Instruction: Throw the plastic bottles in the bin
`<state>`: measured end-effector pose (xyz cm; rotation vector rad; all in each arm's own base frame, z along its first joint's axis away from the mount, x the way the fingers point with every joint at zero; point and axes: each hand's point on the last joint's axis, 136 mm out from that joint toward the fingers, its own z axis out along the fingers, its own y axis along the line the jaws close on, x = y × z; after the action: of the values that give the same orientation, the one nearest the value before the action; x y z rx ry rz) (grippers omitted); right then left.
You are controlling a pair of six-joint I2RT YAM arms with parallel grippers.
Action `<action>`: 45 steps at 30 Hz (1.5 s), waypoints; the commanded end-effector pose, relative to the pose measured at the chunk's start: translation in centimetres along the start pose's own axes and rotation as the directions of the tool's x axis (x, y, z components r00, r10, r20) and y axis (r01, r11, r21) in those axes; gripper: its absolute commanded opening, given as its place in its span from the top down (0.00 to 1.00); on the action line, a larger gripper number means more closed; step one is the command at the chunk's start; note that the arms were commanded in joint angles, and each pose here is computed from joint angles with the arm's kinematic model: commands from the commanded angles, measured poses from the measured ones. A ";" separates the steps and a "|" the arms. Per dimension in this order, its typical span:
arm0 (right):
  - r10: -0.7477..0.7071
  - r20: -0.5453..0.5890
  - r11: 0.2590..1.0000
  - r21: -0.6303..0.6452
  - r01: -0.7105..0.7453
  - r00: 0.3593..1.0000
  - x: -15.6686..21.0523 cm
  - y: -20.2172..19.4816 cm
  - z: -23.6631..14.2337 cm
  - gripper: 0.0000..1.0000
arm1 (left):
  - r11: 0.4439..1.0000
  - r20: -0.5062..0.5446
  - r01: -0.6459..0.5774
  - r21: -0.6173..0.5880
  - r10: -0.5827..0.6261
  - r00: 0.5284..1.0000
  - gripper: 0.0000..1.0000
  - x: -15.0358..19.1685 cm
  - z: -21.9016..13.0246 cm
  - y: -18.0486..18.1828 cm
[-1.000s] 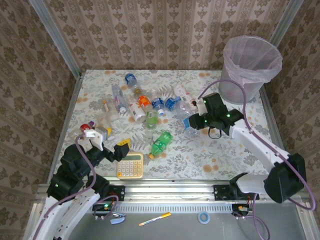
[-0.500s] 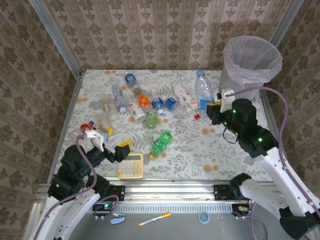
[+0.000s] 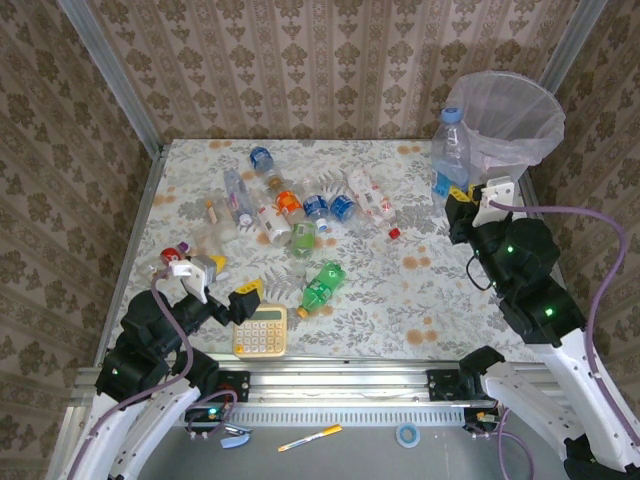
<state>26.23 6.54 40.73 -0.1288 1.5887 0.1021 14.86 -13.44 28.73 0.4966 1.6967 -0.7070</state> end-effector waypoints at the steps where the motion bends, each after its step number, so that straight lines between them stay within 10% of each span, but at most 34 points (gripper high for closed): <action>1: -0.030 0.184 0.997 0.080 0.015 0.982 -5.8 -1.7 -1.8 1.00 | 1.000 0.031 -0.016 -0.001 0.016 0.999 0.00 -0.5 -0.1 0.0; 22: -0.230 0.437 0.955 0.274 0.115 0.869 -16.1 -4.0 -2.1 1.00 | 1.000 0.022 -0.017 -0.014 0.017 1.000 0.00 -0.3 0.0 0.2; 29: -0.168 0.311 0.943 0.328 0.060 0.935 -14.1 -7.6 2.1 1.00 | 1.000 0.020 -0.018 -0.020 0.018 1.000 0.00 -0.3 0.0 0.3; 37: 0.117 -0.114 0.894 0.445 -0.054 0.987 -6.3 -15.3 12.8 1.00 | 1.000 -0.011 -0.009 -0.019 0.009 1.000 0.00 0.1 0.5 0.4; 39: 0.248 -0.227 0.866 0.487 -0.111 0.942 -2.6 -17.5 14.6 0.85 | 1.000 -0.016 -0.007 -0.022 0.007 1.000 0.00 0.3 0.6 0.5; 42: 0.399 -0.280 0.810 0.554 -0.192 0.873 1.2 -19.8 15.5 0.33 | 1.000 -0.025 -0.007 -0.028 0.006 1.000 0.00 0.5 0.7 0.6; 45: 0.433 -0.299 0.808 0.546 -0.220 0.850 2.6 -19.8 15.8 0.21 | 1.000 -0.044 -0.004 -0.026 0.002 0.999 0.00 0.7 1.0 0.6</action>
<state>46.49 -11.95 38.85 0.4875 1.9425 -0.1905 15.45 -13.50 28.17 0.4887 1.7283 -0.6890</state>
